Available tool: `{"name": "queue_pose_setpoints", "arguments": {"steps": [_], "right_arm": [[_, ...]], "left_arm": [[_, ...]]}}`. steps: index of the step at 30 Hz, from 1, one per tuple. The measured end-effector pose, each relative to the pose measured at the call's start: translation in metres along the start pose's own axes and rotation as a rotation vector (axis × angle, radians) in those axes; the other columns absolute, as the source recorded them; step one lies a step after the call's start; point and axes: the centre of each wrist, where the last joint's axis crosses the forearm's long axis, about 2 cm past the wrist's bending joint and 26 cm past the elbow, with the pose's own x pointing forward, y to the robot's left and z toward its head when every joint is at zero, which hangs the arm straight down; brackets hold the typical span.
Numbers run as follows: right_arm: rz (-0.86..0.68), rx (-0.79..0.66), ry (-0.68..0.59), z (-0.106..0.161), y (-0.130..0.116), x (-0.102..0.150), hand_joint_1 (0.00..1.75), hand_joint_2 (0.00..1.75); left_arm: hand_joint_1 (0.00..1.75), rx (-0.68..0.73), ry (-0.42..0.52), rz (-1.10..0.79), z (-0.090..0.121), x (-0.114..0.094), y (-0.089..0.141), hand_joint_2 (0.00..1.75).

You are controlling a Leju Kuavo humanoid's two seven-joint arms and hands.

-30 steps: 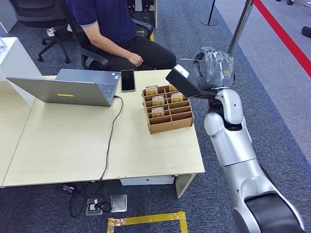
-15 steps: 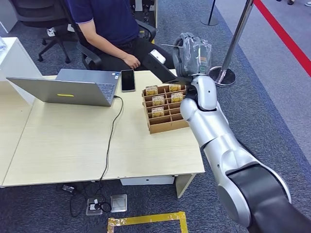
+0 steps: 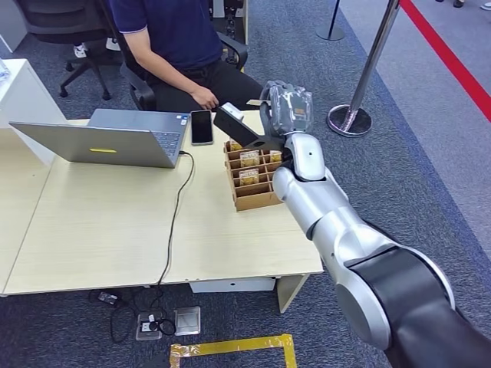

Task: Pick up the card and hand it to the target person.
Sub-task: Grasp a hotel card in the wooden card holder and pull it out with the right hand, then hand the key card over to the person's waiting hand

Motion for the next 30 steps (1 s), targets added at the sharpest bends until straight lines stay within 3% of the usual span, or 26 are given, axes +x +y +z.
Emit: {"name": "queue_pose_setpoints", "arguments": {"steps": [30], "right_arm": [[0.004, -0.028, -0.038, -0.0053, -0.0042, 0.0055, 1.75, 1.75]], "left_arm": [[0.00, 0.000, 0.011, -0.003, -0.0001, 0.0036, 0.0035, 0.00]]}}
